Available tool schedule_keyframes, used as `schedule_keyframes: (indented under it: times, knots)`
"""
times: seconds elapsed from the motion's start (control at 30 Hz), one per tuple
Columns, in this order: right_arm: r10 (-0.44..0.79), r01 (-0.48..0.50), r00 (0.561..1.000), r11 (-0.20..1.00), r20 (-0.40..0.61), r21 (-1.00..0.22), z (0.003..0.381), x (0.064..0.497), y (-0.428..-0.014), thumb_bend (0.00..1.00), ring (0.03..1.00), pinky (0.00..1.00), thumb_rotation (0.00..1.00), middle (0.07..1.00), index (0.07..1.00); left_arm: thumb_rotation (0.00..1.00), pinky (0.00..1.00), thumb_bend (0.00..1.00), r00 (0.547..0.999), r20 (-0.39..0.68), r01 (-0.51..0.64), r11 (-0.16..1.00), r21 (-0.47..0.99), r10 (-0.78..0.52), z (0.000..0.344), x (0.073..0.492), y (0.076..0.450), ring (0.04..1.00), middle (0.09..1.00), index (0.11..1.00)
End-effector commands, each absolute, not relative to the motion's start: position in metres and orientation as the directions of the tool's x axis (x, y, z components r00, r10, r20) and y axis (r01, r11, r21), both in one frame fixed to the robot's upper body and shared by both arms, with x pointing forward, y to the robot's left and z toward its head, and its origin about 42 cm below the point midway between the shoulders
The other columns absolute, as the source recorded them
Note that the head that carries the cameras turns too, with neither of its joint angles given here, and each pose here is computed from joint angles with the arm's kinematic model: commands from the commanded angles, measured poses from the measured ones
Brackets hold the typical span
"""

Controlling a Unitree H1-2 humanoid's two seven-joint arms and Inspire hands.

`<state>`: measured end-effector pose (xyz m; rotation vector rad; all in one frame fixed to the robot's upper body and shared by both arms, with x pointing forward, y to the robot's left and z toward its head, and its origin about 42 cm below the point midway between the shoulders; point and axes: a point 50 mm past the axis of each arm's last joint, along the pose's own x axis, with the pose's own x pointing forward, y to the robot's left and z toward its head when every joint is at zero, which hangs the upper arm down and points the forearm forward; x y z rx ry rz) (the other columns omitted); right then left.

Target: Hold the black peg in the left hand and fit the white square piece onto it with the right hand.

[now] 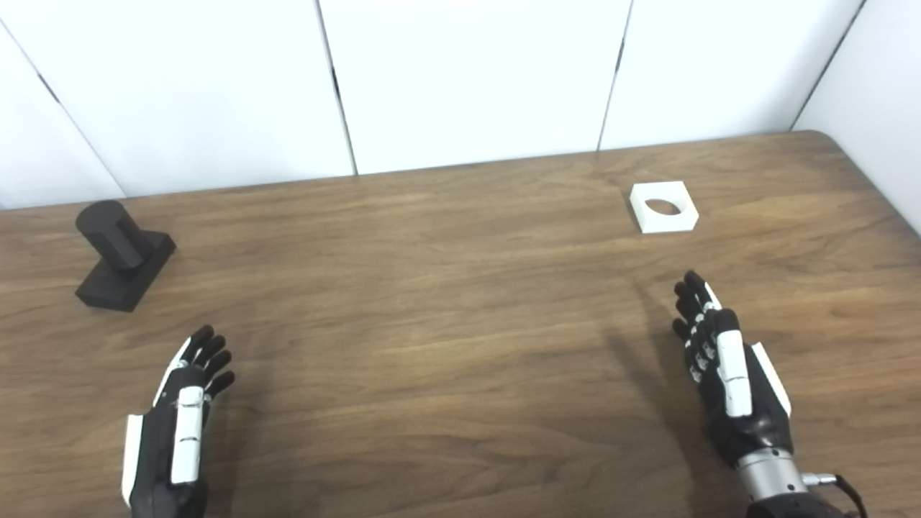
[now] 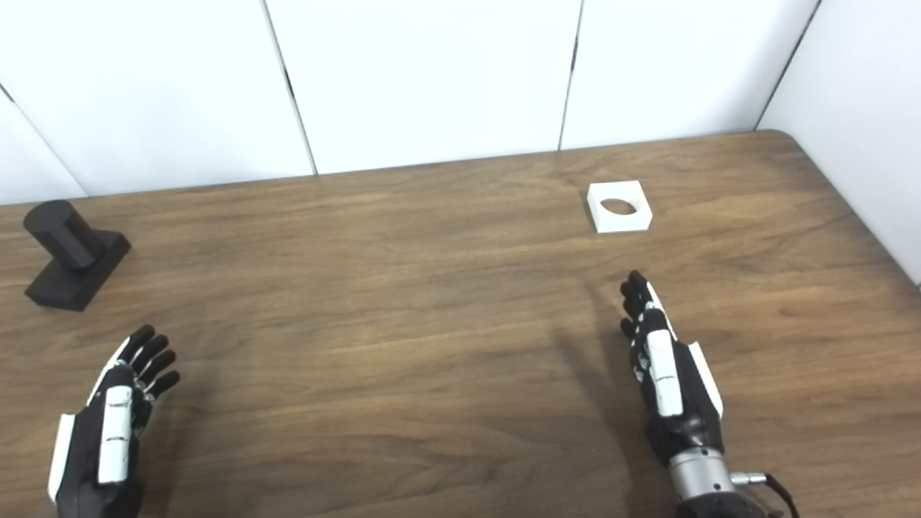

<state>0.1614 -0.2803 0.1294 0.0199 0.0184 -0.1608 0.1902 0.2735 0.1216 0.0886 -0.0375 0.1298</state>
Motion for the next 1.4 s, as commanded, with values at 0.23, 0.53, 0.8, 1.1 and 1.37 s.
schedule_keyframes:
  times: [0.23,0.53,0.8,1.1,1.37]
  knots:
    - [-0.168,0.166,0.985,0.984,0.032,0.064,0.136,0.163,-0.27,0.55,1.0,1.0,1.0,0.976,0.976,0.9,0.86,0.57,0.986,0.101,-0.141,0.989,0.043,0.136,0.126,0.192,0.266,0.885,0.895,0.901]
    - [-0.17,0.168,0.985,0.984,0.031,0.06,0.136,0.163,-0.27,0.56,1.0,1.0,1.0,0.975,0.975,0.89,0.84,0.58,0.985,0.098,-0.146,0.988,0.047,0.141,0.126,0.192,0.266,0.878,0.885,0.89]
    - [-0.165,0.164,0.986,0.985,0.033,0.048,0.134,0.16,-0.275,0.57,1.0,1.0,1.0,0.977,0.98,0.9,0.86,0.59,0.986,0.104,-0.135,0.99,0.042,0.13,0.124,0.189,0.259,0.883,0.895,0.902]
    - [-0.153,0.151,0.987,0.988,0.057,0.037,0.124,0.158,-0.29,0.54,1.0,1.0,1.0,0.986,0.998,0.88,0.82,0.52,0.986,0.105,-0.137,0.989,0.048,0.131,0.112,0.184,0.241,0.866,0.885,0.888]
    - [-0.155,0.153,0.987,0.987,0.052,0.042,0.113,0.162,-0.296,0.6,1.0,1.0,1.0,0.989,0.993,0.86,0.83,0.59,0.987,0.096,-0.136,0.99,0.034,0.132,0.1,0.187,0.229,0.869,0.88,0.875]
